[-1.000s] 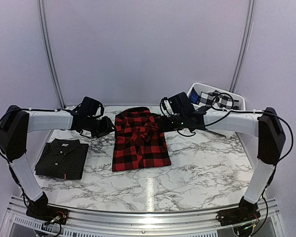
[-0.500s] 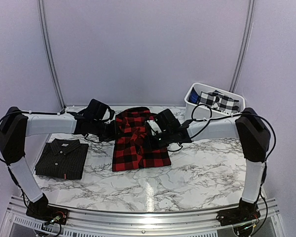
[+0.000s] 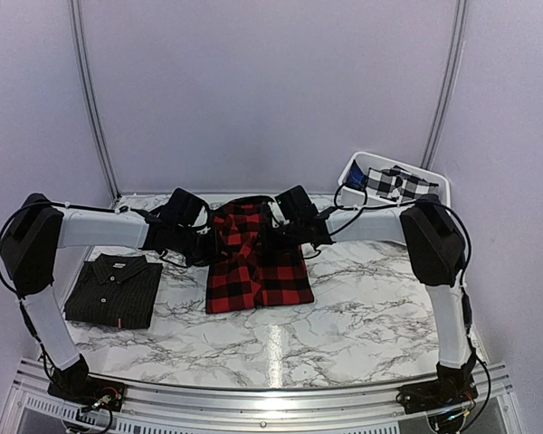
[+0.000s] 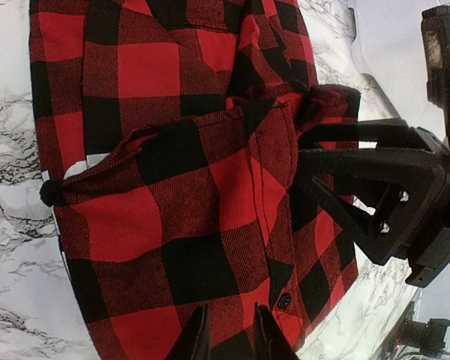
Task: Fold and stack the long sleeve shirts
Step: Smooth out the 2/3-rectangle-folded shirt at the center of the board.
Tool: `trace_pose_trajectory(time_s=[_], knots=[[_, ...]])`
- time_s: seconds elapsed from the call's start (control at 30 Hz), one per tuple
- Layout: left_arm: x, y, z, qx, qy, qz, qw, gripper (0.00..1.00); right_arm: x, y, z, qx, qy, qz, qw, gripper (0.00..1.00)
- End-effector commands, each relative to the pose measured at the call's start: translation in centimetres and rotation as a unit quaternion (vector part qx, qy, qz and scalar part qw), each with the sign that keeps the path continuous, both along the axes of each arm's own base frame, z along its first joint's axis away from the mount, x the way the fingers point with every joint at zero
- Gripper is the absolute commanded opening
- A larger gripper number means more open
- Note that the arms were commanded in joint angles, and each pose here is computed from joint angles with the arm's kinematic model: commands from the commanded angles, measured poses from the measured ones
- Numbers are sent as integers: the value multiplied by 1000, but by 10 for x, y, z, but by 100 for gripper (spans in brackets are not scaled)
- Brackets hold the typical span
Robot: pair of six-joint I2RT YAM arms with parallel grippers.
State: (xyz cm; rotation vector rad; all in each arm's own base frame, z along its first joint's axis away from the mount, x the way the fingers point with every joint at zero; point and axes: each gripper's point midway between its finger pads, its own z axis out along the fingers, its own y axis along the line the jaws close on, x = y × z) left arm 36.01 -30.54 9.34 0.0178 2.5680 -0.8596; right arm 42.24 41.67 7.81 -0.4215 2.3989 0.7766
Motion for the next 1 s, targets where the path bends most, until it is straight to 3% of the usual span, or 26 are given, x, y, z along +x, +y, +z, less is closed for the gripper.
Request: trace_pose_trajectory(time_s=[0.0,0.3,0.57,0.97], knots=[[-2,-7,-7,-6,8,-9,1000,22,13,-5,-3,-21,-16,-31,999,39],[0,-21,-11,-12,14,-21,1000,22,16,-3,-45,-52,3,-15,999,49],[6,-39,-23,-19,21,-32,999,22,27,-22,23,-41,-47,-26,998,68],[4,-61,-49,-15,40,-49,998,22,35,-62,22,-57,-41,-55,996,65]])
